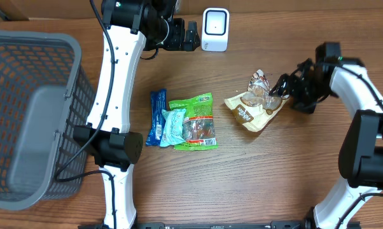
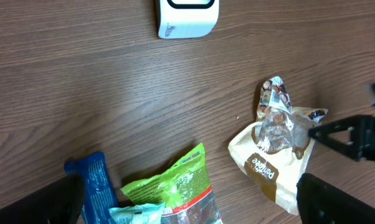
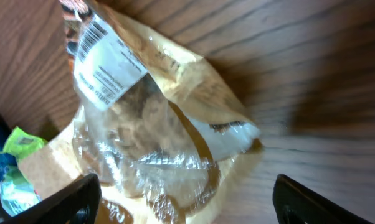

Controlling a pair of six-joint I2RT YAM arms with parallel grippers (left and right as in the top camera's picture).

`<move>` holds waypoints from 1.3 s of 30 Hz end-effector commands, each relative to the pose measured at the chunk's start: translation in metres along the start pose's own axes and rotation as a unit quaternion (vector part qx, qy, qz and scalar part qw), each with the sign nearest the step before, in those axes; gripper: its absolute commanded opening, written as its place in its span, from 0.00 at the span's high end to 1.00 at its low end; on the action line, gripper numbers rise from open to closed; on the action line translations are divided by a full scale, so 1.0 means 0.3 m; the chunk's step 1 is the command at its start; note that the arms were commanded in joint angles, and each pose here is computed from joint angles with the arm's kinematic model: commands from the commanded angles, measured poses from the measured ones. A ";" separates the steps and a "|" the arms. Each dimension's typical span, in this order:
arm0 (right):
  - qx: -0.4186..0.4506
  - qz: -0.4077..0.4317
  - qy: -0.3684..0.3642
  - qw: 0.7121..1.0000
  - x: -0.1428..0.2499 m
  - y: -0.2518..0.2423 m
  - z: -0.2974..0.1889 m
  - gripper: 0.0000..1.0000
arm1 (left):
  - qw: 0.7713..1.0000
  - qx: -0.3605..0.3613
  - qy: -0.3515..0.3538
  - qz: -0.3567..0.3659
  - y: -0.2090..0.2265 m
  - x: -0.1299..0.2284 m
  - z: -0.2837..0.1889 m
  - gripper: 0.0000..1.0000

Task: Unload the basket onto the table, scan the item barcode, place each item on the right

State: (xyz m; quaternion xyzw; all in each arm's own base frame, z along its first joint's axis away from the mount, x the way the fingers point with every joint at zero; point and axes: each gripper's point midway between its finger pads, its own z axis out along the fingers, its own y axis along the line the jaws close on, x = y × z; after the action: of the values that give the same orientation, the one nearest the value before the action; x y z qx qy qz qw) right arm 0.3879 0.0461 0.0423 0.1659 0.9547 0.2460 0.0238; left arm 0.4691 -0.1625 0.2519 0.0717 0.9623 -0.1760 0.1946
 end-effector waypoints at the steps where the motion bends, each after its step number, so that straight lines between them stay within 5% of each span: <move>1: -0.071 0.024 0.000 0.997 0.027 0.047 0.046 0.11 | 1.000 0.005 -0.015 0.001 -0.021 -0.013 -0.038 0.00; 8: -0.112 0.010 -0.095 0.989 -0.037 0.033 0.165 0.17 | 1.000 0.005 -0.015 0.001 -0.021 -0.013 -0.038 0.01; 13: -0.130 -0.016 -0.120 0.984 -0.012 0.049 0.220 0.40 | 1.000 0.005 -0.015 0.001 -0.021 -0.013 -0.038 0.00; 16: -0.123 -0.032 -0.115 0.985 0.012 0.072 0.245 0.44 | 1.000 0.005 -0.015 0.001 -0.021 -0.013 -0.038 0.00; 20: -0.122 -0.065 -0.118 0.983 0.015 0.086 0.245 0.83 | 1.000 0.005 -0.015 0.001 -0.021 -0.013 -0.038 0.00; 21: -0.124 -0.063 -0.120 0.983 0.009 0.084 0.238 0.83 | 1.000 0.005 -0.015 0.001 -0.021 -0.013 -0.038 0.00; 24: -0.191 -0.103 -0.135 0.967 -0.034 0.115 0.122 0.83 | 1.000 0.005 -0.015 0.001 -0.021 -0.013 -0.038 0.00; 27: -0.269 -0.123 -0.168 0.941 -0.092 0.135 -0.089 0.96 | 1.000 0.005 -0.015 0.001 -0.021 -0.013 -0.038 0.00; 33: -0.370 -0.198 -0.207 0.884 -0.064 0.222 -0.455 0.96 | 1.000 0.005 -0.015 0.001 -0.021 -0.013 -0.038 0.00; 39: -0.226 -0.239 -0.273 0.904 -0.013 0.245 -0.551 0.96 | 1.000 0.005 -0.015 0.001 -0.021 -0.013 -0.038 0.00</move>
State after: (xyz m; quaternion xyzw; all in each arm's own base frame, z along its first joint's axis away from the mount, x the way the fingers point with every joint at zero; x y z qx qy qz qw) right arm 0.3960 0.0262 0.1936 0.0370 0.8254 0.4603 0.3249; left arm 0.4690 -0.1625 0.2519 0.0716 0.9623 -0.1759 0.1945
